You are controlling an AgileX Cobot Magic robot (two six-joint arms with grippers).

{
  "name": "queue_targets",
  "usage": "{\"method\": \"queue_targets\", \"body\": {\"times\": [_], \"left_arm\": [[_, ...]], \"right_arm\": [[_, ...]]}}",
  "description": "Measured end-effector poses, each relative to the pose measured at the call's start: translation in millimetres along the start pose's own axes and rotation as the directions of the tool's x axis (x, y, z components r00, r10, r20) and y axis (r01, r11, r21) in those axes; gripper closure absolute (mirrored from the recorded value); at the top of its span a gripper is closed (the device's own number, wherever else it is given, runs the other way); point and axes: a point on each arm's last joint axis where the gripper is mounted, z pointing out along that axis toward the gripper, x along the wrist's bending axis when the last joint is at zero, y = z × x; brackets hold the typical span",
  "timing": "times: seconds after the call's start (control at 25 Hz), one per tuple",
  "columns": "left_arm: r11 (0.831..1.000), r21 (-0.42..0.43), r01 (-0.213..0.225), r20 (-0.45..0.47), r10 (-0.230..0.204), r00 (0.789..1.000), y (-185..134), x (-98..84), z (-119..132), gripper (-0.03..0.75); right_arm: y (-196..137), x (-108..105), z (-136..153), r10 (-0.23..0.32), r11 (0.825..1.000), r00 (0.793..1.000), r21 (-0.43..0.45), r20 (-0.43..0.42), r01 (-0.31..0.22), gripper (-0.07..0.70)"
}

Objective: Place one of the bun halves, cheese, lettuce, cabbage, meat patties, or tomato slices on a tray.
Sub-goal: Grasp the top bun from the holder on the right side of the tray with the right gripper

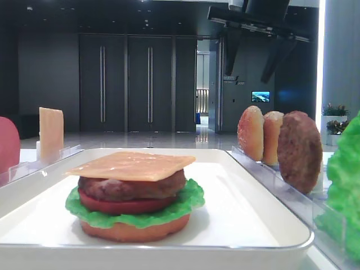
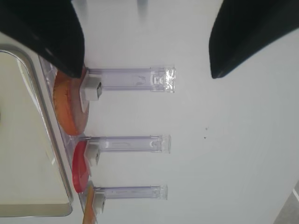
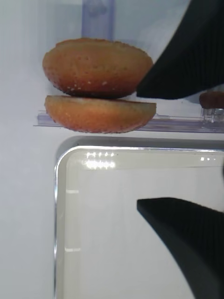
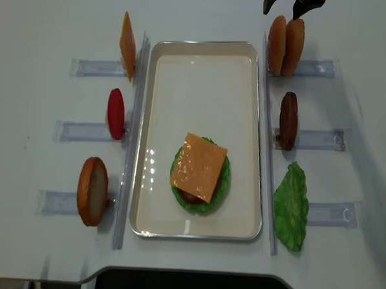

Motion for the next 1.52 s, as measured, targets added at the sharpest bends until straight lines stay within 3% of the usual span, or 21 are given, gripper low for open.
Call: {"method": "queue_targets", "body": {"times": [0.6, 1.08, 1.52], "left_arm": [[1.000, 0.000, 0.000, 0.000, 0.000, 1.000, 0, 0.0, 0, 0.079], [1.000, 0.000, 0.000, 0.001, 0.000, 1.000, 0, -0.1, 0, 0.079], [1.000, 0.000, 0.000, 0.001, 0.000, 1.000, 0, -0.1, 0, 0.079]], "right_arm": [[-2, 5, 19, -0.012, 0.999, 1.000, 0.047, -0.019, 0.013, 0.197], [0, -4, 38, -0.043, 0.997, 0.997, 0.064, 0.063, 0.039, 0.197], [0, -6, 40, -0.049, 0.997, 0.995, 0.066, 0.081, 0.044, 0.197]]}}
